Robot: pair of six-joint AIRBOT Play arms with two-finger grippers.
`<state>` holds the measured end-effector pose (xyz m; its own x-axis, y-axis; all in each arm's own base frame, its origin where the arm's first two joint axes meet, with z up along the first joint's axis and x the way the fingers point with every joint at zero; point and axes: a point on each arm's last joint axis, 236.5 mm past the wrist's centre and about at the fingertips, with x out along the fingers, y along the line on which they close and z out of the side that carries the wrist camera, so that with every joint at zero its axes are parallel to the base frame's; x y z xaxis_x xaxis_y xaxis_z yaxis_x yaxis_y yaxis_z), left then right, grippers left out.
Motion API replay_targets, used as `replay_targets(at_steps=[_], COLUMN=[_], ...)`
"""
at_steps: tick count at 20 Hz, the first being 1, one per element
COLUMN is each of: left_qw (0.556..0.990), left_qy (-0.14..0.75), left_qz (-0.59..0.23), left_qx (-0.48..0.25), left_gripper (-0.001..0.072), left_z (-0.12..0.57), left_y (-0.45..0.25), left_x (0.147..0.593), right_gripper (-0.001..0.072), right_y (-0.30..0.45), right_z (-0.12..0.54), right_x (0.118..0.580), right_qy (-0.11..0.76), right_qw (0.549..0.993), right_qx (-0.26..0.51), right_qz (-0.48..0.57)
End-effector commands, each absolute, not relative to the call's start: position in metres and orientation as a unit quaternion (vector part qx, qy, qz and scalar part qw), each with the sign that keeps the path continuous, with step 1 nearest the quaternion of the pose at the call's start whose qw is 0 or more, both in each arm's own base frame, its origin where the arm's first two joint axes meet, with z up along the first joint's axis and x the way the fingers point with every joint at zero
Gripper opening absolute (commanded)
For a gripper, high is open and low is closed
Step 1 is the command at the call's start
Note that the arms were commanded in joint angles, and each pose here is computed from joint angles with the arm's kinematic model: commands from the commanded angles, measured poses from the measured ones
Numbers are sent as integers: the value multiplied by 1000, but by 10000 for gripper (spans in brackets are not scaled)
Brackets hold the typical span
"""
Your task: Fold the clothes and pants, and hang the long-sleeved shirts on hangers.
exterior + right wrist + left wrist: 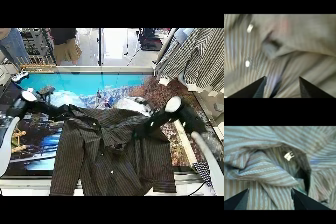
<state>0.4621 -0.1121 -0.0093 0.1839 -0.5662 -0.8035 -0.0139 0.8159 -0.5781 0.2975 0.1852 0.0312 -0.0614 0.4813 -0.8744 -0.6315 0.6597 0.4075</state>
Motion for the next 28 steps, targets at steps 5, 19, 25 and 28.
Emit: replay_targets(at_steps=[5, 19, 25, 28], left_qw=[728, 733, 816, 862], left_qy=[620, 618, 420, 327], left_qz=[-148, -202, -377, -378], left_qx=[-254, -200, -128, -87], left_gripper=[566, 17, 17, 17], left_z=[-37, -28, 228, 311], left_y=[-113, -113, -146, -146], left_x=[469, 464, 447, 418], right_gripper=[654, 24, 22, 23], right_y=[246, 245, 149, 132], right_z=[-39, 81, 391, 434], right_x=[270, 382, 402, 390], right_qy=[444, 415, 135, 103], right_qw=[665, 836, 970, 972], right_qx=[-368, -163, 52, 102], right_qz=[475, 319, 195, 185])
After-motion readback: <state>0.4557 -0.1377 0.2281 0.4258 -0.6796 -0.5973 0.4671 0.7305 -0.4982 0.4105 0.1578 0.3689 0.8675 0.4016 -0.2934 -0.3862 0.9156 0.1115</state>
